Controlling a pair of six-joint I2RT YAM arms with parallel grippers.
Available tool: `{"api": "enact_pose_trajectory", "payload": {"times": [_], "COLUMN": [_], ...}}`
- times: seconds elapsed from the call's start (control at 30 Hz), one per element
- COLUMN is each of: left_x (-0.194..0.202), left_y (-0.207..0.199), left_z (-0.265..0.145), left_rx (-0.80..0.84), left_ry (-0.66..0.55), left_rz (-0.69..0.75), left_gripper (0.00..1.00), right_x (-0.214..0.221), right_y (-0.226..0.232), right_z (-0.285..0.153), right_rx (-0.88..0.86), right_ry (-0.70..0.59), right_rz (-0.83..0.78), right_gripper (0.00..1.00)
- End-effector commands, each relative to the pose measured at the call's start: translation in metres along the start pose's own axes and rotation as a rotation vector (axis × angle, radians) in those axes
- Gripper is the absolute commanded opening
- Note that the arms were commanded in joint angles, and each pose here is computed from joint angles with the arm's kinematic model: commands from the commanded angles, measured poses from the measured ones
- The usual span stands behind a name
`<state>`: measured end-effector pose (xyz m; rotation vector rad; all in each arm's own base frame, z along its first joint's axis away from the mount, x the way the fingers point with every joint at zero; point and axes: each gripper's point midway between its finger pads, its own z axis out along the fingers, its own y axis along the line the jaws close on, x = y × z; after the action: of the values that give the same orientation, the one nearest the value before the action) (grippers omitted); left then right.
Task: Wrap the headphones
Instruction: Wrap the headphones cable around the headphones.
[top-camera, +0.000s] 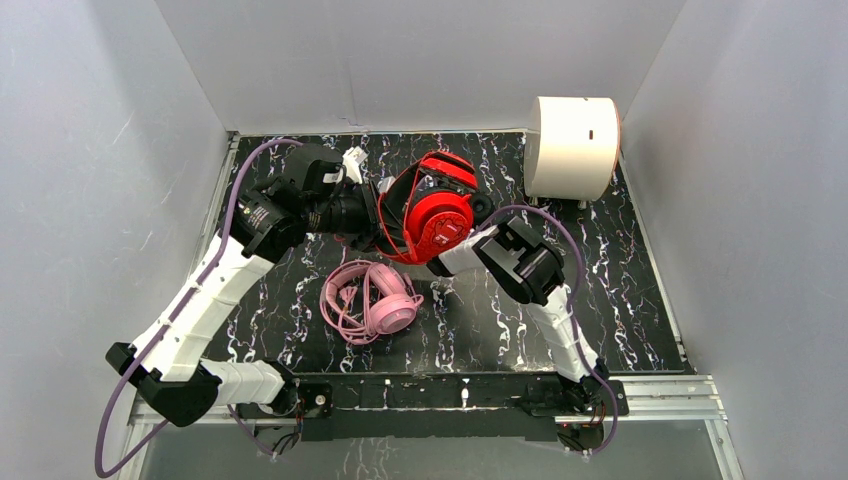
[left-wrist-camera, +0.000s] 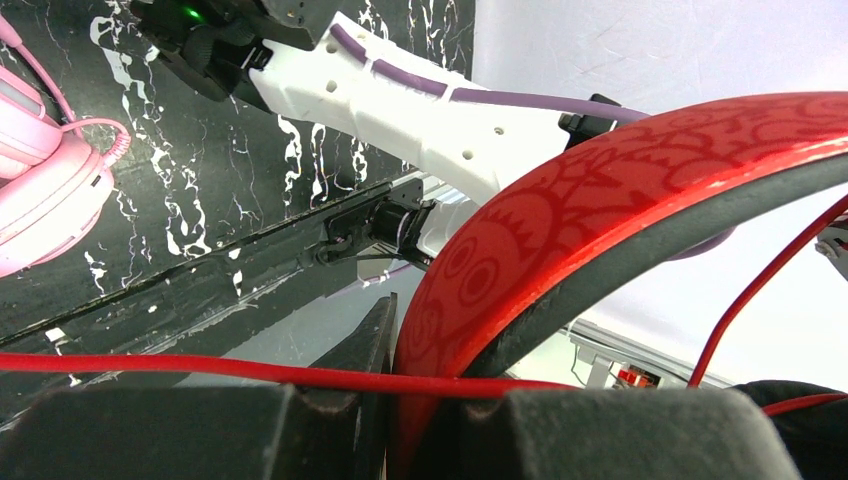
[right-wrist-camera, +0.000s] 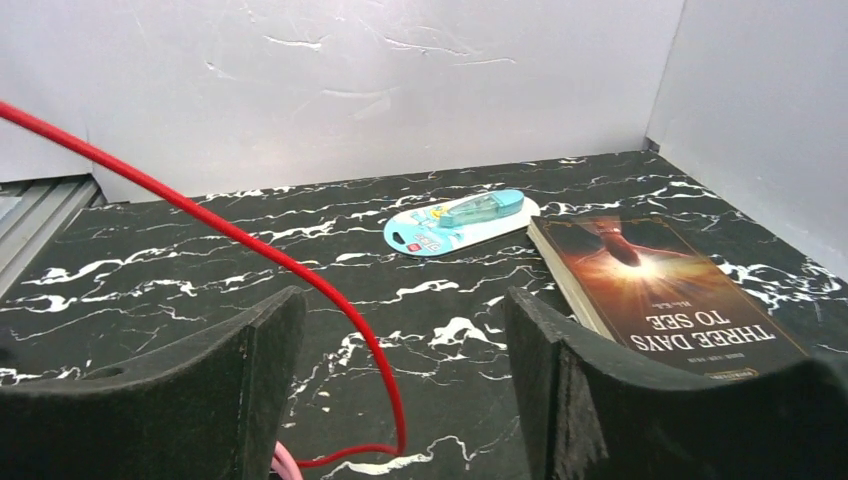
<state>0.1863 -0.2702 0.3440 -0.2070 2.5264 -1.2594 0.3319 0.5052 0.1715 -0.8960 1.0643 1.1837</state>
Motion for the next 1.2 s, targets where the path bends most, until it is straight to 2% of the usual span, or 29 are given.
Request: {"api": "enact_pose_trajectory", "payload": {"times": [0.0, 0.07, 0.1, 0.2, 0.27, 0.4, 0.6, 0.73, 0.9, 1.03, 1.17], "left_x": [0.005, 0.004, 0.005, 0.007, 0.008, 0.011, 0.010, 0.005, 0.002, 0.005, 0.005], "left_y": [-0.024, -0.023, -0.021, -0.015, -0.011, -0.004, 0.005, 0.016, 0.030, 0.041, 0.057], "left_z": [-0.017, -0.016, -0.015, -0.011, -0.009, -0.007, -0.003, -0.003, -0.002, 0.003, 0.001], "left_rx": [0.110, 0.106, 0.102, 0.089, 0.079, 0.067, 0.040, -0.015, -0.081, -0.112, -0.185], "left_ry": [0.005, 0.005, 0.008, 0.016, 0.019, 0.023, 0.017, -0.027, -0.047, -0.032, -0.032], "left_rz": [0.021, 0.018, 0.018, 0.011, 0.008, 0.006, 0.004, -0.006, -0.003, 0.008, 0.035], "left_gripper": [0.00, 0.00, 0.00, 0.00, 0.00, 0.00, 0.00, 0.00, 0.00, 0.00, 0.00], "right_x": [-0.026, -0.037, -0.043, -0.064, -0.079, -0.098, -0.128, -0.148, -0.164, -0.174, -0.194], "right_y": [0.011, 0.010, 0.007, -0.013, -0.029, -0.083, -0.122, -0.144, -0.147, -0.151, -0.160], "right_z": [0.016, 0.014, 0.012, 0.001, -0.015, -0.065, -0.133, -0.193, -0.262, -0.291, -0.322], "right_rx": [-0.034, -0.020, -0.005, 0.077, 0.140, 0.371, 0.500, 0.656, 0.804, 0.865, 0.915], "right_ry": [-0.094, -0.126, -0.139, -0.168, -0.191, -0.181, -0.187, -0.176, -0.167, -0.127, -0.164], "right_rz": [-0.041, -0.037, -0.036, 0.004, 0.023, 0.053, 0.061, 0.051, 0.051, 0.044, 0.090], "right_gripper": [0.75, 0.65, 0.57, 0.13, 0.00, 0.00, 0.00, 0.00, 0.00, 0.00, 0.00]}}
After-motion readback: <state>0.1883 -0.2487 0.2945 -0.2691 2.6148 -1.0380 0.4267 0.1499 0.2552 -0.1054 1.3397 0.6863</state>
